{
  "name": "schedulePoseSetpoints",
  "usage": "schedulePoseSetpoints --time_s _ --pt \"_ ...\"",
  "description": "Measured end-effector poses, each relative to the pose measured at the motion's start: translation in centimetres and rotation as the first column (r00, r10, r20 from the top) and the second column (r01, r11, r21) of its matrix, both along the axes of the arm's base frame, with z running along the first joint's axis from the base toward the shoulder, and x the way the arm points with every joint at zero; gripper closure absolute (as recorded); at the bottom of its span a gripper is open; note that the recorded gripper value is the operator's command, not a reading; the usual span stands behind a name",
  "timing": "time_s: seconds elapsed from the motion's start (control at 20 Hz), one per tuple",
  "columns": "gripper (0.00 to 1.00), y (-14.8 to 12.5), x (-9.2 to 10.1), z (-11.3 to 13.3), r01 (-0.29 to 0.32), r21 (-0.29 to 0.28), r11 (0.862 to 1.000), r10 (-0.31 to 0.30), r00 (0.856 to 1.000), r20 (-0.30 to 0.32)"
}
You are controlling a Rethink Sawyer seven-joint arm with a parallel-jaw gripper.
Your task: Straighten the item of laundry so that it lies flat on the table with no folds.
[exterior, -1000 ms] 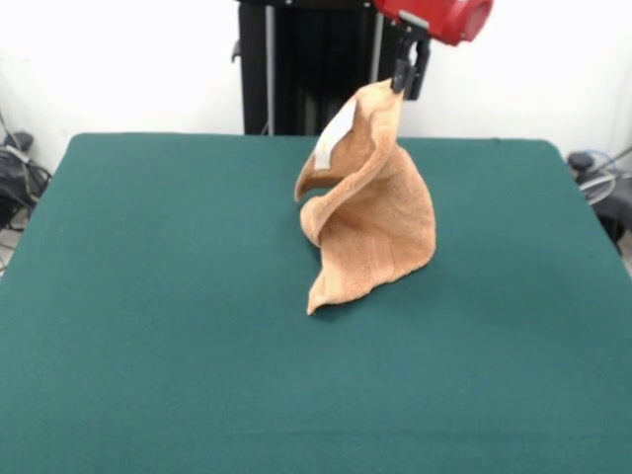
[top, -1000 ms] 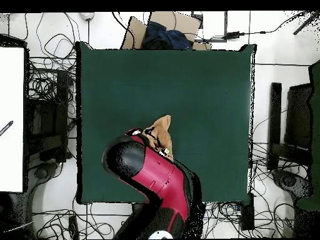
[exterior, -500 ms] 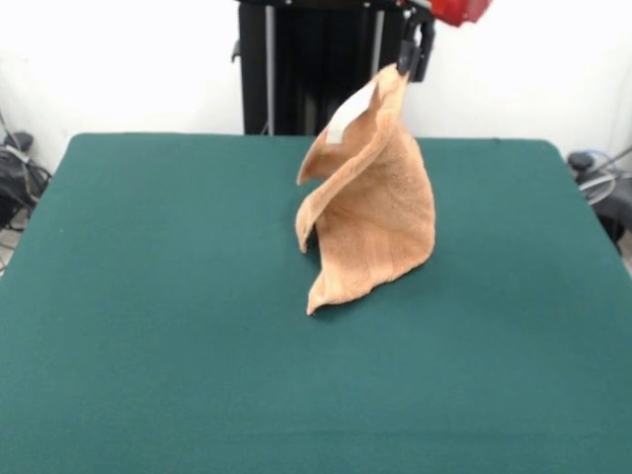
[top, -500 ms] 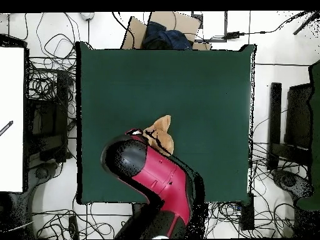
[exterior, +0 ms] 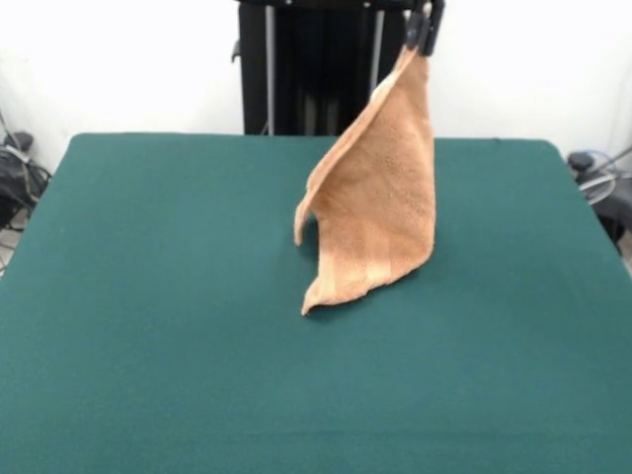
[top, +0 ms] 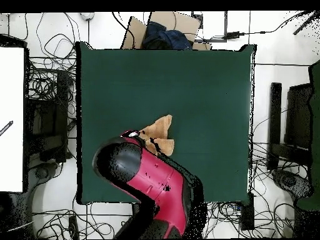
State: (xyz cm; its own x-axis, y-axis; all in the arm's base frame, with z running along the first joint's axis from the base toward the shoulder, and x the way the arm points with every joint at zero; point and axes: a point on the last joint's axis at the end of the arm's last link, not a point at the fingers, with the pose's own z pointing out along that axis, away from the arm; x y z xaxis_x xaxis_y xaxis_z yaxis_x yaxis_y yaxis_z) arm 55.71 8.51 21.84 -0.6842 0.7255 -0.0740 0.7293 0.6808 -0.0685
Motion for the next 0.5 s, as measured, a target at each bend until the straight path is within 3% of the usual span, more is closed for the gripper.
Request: schedulePoseSetpoints --time_s 0.2,0.5 --pt "1.0 1.0 0.3 0.9 0.0 -0.01 1.0 0.0 1.0 0.013" --pt "1.0 2.1 1.2 2.9 0.052 0.001 0.999 -0.053 0.999 0.01"
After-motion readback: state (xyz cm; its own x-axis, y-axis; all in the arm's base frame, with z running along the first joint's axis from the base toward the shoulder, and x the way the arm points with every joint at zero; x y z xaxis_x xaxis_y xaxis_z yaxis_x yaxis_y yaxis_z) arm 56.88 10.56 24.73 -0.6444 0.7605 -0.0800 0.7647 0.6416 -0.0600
